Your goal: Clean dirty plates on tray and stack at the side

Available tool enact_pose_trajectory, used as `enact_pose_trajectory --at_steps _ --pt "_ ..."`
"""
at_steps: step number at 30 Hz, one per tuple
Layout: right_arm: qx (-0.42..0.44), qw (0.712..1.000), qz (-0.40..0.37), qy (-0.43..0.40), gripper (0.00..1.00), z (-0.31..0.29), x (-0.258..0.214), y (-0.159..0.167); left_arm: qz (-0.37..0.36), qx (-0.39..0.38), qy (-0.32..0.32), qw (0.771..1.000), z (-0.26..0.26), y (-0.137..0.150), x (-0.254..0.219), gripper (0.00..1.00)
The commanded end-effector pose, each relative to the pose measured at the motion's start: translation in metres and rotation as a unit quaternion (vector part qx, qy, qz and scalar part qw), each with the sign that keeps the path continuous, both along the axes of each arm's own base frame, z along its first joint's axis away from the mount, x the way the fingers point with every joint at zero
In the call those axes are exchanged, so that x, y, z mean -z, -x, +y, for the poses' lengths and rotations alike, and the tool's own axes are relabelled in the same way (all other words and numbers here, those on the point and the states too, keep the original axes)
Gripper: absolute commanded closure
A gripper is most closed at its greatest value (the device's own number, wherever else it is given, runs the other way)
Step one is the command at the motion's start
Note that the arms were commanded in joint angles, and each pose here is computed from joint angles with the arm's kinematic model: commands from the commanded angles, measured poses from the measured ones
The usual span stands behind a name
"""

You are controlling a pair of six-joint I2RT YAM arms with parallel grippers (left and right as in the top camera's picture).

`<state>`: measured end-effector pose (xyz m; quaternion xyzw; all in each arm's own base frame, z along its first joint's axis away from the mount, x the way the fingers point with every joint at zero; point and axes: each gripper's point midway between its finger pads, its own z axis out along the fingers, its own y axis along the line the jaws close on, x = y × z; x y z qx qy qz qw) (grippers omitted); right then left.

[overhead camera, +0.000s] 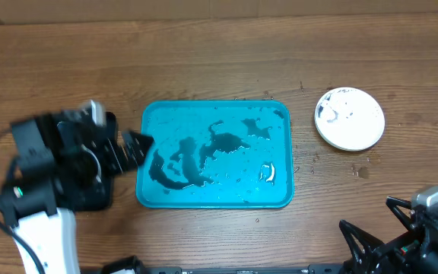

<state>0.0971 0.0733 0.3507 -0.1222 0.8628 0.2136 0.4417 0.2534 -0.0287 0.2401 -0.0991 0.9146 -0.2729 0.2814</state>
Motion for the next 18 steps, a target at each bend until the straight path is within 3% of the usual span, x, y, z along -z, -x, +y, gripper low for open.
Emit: enact_pose_trajectory --at_steps 1,6,18 --pt "0.029 0.999 -0.003 0.017 0.0 -0.009 0.003 -0.008 -0.019 -0.014 0.012 1.0 -0.01 0.021 0.014 0.0" --pt "0.032 0.999 -0.003 0.019 0.0 -0.01 0.003 -0.009 -0.043 -0.049 -0.017 0.998 -0.003 0.038 0.024 0.0" --pt "0.032 0.999 -0.002 0.019 0.0 -0.01 0.003 -0.008 -0.044 -0.056 -0.028 0.997 0.0 0.038 0.024 0.0"
